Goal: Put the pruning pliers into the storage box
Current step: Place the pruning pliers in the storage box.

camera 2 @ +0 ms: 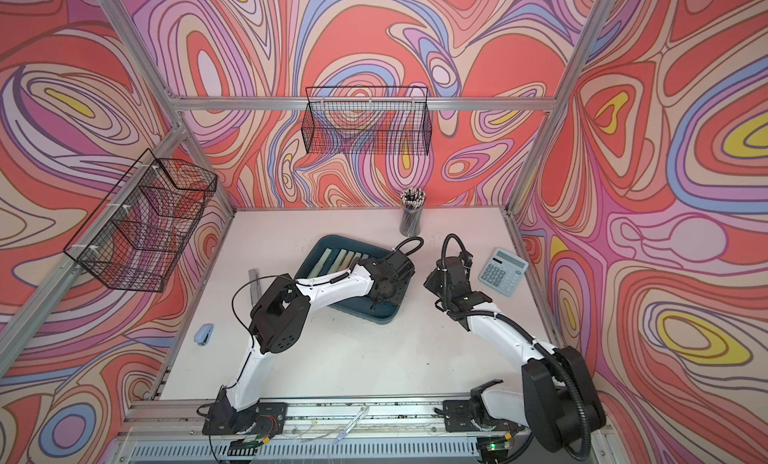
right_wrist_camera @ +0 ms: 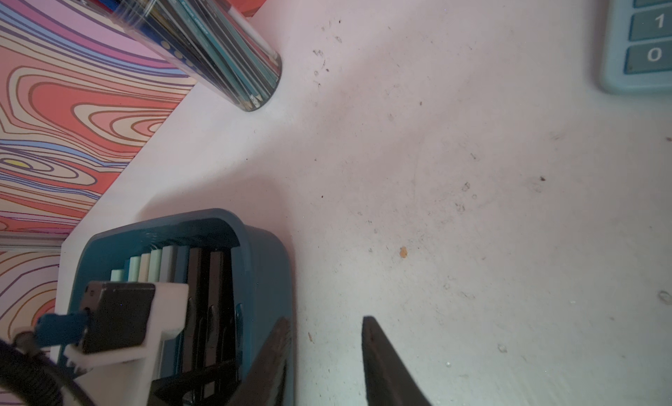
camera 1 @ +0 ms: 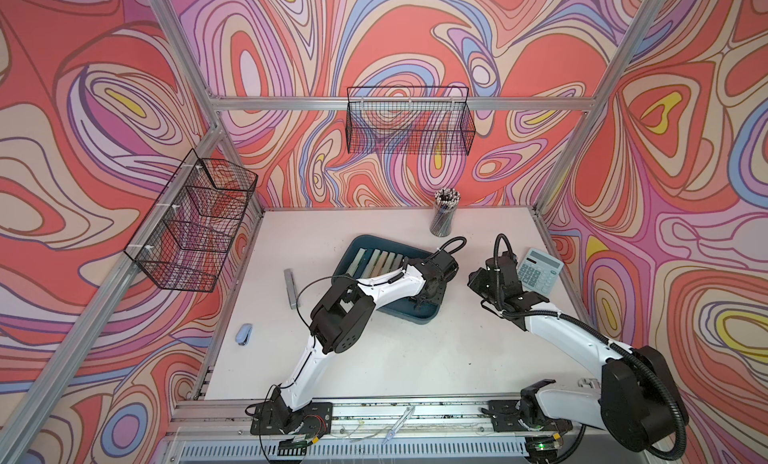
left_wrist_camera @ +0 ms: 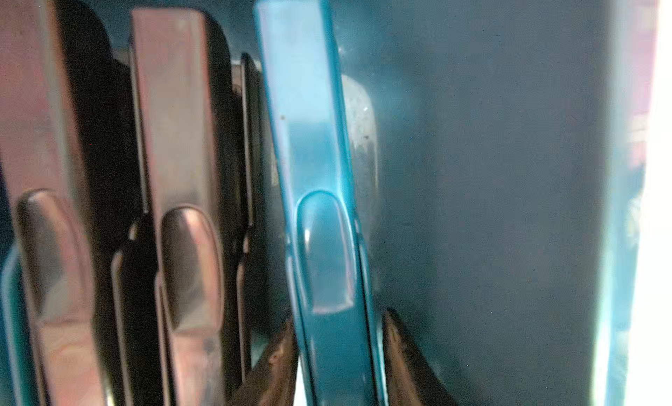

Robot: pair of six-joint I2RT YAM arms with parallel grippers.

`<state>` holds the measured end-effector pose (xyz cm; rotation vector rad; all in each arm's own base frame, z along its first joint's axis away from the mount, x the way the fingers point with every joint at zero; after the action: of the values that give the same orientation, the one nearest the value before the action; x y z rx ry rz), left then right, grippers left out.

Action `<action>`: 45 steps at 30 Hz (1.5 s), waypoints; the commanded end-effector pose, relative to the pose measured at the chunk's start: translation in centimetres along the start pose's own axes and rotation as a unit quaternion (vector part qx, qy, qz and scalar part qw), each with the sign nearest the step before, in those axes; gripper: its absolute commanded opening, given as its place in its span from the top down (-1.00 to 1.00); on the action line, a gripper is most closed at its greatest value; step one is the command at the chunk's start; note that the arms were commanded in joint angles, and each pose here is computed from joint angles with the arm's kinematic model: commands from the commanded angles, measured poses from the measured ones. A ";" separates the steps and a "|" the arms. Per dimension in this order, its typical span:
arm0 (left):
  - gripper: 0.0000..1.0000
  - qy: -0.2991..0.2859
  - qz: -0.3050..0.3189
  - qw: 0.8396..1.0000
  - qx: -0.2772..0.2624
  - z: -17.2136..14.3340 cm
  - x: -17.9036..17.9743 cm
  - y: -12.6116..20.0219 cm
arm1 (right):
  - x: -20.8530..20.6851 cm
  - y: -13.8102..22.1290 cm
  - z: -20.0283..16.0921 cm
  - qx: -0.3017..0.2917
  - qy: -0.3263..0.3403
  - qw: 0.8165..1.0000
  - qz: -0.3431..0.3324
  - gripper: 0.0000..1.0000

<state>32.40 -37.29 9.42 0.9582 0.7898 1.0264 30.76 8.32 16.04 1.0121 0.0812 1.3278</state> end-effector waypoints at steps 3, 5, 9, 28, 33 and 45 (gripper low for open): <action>0.15 -0.019 -0.004 0.998 -0.065 2.6 0.0 5.8 | 0.8 0.0 1.1 -0.001 0.034 0.999 -0.006 0.31; 0.14 -0.021 0.001 0.996 -0.087 3.2 0.9 7.6 | 0.9 -0.4 1.1 0.007 0.045 0.999 -0.013 0.31; 0.13 0.014 -0.002 0.992 -0.124 4.1 4.4 10.8 | 2.3 -0.7 0.8 0.012 0.058 0.998 -0.001 0.32; 0.14 0.252 0.060 0.948 -0.186 -2.5 25.8 15.8 | 9.4 -4.5 -4.3 0.087 0.182 0.978 -0.059 0.98; 0.17 0.266 0.071 0.944 -0.184 -3.4 26.8 15.4 | 9.4 -5.3 -4.4 0.099 0.189 0.973 -0.088 1.00; 0.19 0.276 0.068 0.942 -0.179 -4.0 27.8 14.8 | 8.9 -7.7 -5.5 0.116 0.189 0.967 -0.122 1.00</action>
<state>33.22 -7.15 18.81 0.4365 0.9508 1.5368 35.87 19.45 12.18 0.9056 0.6436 1.3210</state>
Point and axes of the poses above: each gripper's point midway between its finger pads, its own y axis back along the fingers, its own x axis along the line the jaws close on, z = x × y, the point moved 6 cm from there along y, back along the fingers, and after that the axes turned 2 degrees about y, right-handed, at the moved point
